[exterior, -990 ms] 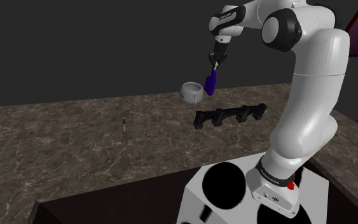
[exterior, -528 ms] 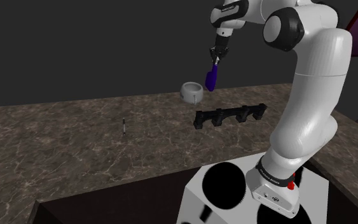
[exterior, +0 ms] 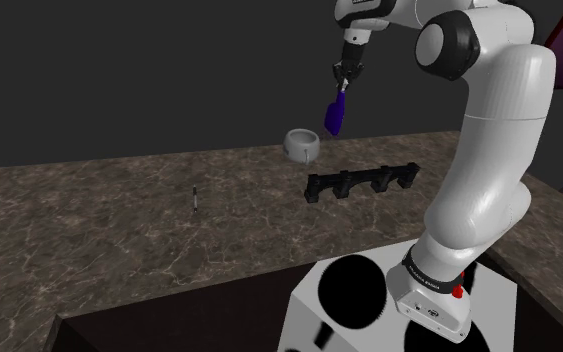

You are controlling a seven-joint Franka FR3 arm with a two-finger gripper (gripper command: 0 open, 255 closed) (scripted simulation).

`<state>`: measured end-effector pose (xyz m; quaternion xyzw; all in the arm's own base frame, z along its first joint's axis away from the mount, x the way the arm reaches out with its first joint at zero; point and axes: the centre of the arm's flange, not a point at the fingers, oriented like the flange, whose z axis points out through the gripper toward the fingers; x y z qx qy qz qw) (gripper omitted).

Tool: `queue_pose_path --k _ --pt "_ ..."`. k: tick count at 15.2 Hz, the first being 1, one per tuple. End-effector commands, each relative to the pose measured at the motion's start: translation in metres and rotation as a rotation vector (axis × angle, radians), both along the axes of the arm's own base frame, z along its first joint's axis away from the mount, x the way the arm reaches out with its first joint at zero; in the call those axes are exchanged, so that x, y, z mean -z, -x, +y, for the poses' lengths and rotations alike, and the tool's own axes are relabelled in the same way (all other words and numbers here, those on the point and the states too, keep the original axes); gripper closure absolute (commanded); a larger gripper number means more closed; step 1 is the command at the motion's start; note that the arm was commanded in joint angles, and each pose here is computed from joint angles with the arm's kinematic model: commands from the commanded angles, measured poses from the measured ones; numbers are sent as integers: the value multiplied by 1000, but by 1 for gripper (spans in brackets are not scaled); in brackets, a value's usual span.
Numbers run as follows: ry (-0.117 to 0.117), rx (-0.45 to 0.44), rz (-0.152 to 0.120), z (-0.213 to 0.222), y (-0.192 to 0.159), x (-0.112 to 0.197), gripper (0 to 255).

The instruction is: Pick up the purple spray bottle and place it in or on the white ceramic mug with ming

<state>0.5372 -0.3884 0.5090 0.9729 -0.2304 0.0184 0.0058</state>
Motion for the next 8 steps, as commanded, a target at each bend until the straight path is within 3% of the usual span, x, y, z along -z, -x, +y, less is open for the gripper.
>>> queue_pose_path --k 1,8 --pt "0 0 0 1 -1 -10 255" --pt "0 0 0 1 -1 -47 255"
